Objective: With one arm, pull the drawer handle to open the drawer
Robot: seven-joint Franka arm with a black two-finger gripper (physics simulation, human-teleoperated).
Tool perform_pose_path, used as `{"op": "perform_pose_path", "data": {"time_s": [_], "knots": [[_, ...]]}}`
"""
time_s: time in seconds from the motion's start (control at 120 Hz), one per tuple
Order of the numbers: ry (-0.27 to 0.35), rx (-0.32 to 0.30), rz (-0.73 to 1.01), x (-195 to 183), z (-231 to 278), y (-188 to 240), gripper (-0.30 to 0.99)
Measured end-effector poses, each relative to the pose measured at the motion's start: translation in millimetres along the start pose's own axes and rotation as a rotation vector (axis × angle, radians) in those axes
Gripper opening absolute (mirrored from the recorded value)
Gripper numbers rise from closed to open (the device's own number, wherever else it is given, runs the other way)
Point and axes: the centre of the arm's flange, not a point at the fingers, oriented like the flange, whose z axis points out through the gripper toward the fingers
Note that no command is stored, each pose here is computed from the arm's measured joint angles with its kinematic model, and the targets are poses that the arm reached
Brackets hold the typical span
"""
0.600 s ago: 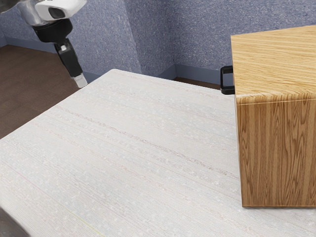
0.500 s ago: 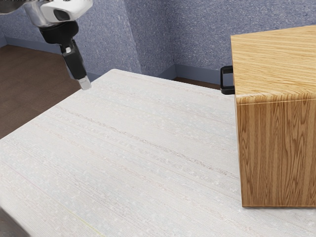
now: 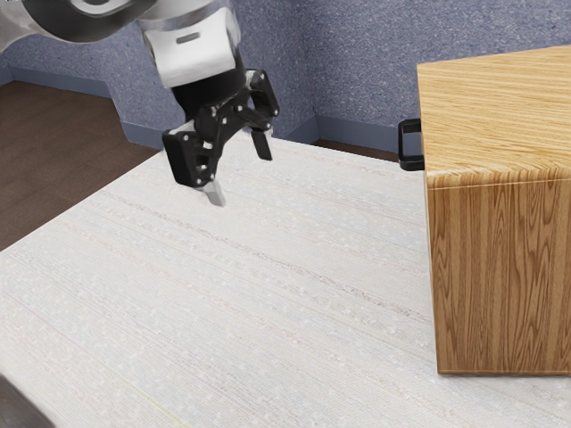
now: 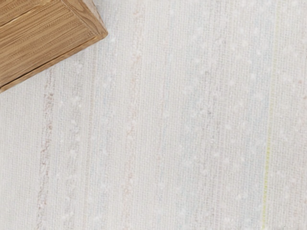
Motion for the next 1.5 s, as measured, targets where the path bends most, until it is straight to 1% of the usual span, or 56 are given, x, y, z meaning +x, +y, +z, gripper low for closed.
{"op": "perform_pose_path", "data": {"time_s": [0.092,0.15,0.2,0.233,0.283,0.333,0.375,0.4,0.458,0.525,0.608,0.667,0.733,0.8,0.875,0.95,1.05,1.1,1.167,1.267,1.417,1.5], "knots": [[0.017,0.023,0.205,-2.5,4.7,-11.9,0.69],[0.039,0.025,0.314,-16.9,20.5,-33.4,0.69],[0.058,0.048,0.398,-30.5,25.1,-45.3,0.69],[0.090,0.067,0.462,-34.7,25.4,-50.0,0.69],[0.161,0.083,0.549,-46.0,36.2,-65.4,0.69],[0.223,0.106,0.645,-49.0,45.5,-78.7,0.69],[0.273,0.144,0.737,-44.9,43.0,-81.5,0.69],[0.293,0.174,0.795,-40.4,37.5,-80.2,0.69],[0.286,0.230,0.915,-29.1,28.2,-77.6,0.69],[0.297,0.263,1.010,-29.2,35.2,-86.2,0.69],[0.248,0.306,1.098,-28.8,38.1,-94.4,0.67],[0.250,0.337,1.151,-29.7,46.4,-104.8,0.63],[0.264,0.395,1.190,-40.1,49.5,-119.6,0.58],[0.282,0.452,1.238,-37.1,53.1,-132.3,0.53],[0.272,0.502,1.276,-31.1,51.9,-138.3,0.47],[0.246,0.532,1.286,-29.3,51.4,-142.9,0.43],[0.202,0.554,1.293,-22.2,50.1,-145.6,0.38],[0.203,0.558,1.292,-18.4,53.6,-148.0,0.36],[0.213,0.564,1.286,-11.9,55.7,-149.1,0.35],[0.246,0.569,1.263,-3.0,58.9,-149.7,0.33],[0.271,0.552,1.188,-7.0,67.3,-155.0,0.33],[0.305,0.541,1.176,7.9,75.1,-156.1,0.34]]}}
